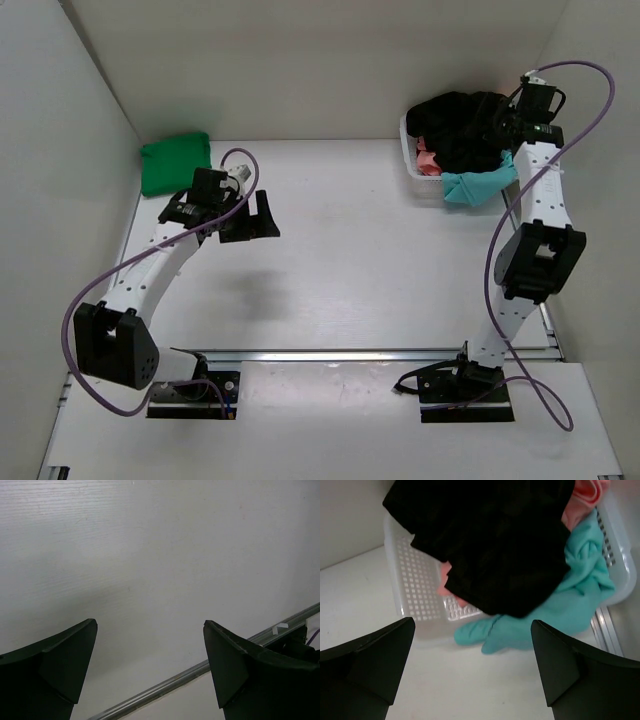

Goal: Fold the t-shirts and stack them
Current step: Grab crumpled tshirt from bin with the right arm

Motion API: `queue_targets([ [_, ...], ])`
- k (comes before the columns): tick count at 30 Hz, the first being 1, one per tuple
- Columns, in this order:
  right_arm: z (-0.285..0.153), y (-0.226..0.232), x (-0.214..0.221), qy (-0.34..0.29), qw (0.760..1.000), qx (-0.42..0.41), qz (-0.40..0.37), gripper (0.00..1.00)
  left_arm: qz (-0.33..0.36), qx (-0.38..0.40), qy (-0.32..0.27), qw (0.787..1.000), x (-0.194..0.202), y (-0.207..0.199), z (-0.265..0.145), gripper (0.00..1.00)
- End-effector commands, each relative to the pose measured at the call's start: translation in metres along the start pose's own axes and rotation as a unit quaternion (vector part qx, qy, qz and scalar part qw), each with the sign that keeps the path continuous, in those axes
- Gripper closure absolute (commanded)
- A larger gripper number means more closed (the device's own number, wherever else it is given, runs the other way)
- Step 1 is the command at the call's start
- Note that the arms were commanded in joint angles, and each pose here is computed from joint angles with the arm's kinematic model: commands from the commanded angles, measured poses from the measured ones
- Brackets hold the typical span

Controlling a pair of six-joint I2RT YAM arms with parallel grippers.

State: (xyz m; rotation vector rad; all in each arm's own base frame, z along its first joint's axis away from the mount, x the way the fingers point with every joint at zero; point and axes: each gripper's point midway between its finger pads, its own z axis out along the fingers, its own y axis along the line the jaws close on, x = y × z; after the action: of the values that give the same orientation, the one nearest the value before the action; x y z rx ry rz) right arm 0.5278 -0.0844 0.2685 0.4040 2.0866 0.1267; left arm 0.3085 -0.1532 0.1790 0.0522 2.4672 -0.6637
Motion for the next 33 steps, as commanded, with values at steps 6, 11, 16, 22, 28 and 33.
queue_targets([
  [6, 0.084, -0.002, -0.020, -0.042, 0.998, 0.015, -0.053, 0.01, 0.000, 0.043, -0.038, 0.998, 0.002, -0.014, -0.023, 0.01],
  [11, 0.148, -0.006, -0.013, -0.052, 0.997, 0.036, -0.049, 0.01, 0.063, 0.056, -0.164, 0.983, -0.014, -0.016, -0.050, 0.02],
  [16, 0.206, -0.014, 0.029, -0.024, 0.999, 0.009, 0.039, 0.01, 0.080, 0.041, -0.158, 0.983, -0.018, -0.008, -0.053, 0.02],
  [22, 0.210, -0.009, 0.035, -0.013, 0.995, -0.036, 0.096, 0.99, 0.078, 0.067, -0.127, 0.987, -0.017, -0.014, -0.042, 0.05],
  [28, 0.151, 0.029, -0.057, -0.121, 0.987, -0.081, 0.066, 1.00, 0.048, 0.128, -0.160, 0.978, -0.031, -0.035, -0.039, 0.30],
  [33, 0.042, 0.076, -0.146, -0.221, 0.963, -0.146, 0.048, 1.00, 0.057, 0.148, -0.163, 0.974, -0.043, -0.054, -0.041, 1.00],
])
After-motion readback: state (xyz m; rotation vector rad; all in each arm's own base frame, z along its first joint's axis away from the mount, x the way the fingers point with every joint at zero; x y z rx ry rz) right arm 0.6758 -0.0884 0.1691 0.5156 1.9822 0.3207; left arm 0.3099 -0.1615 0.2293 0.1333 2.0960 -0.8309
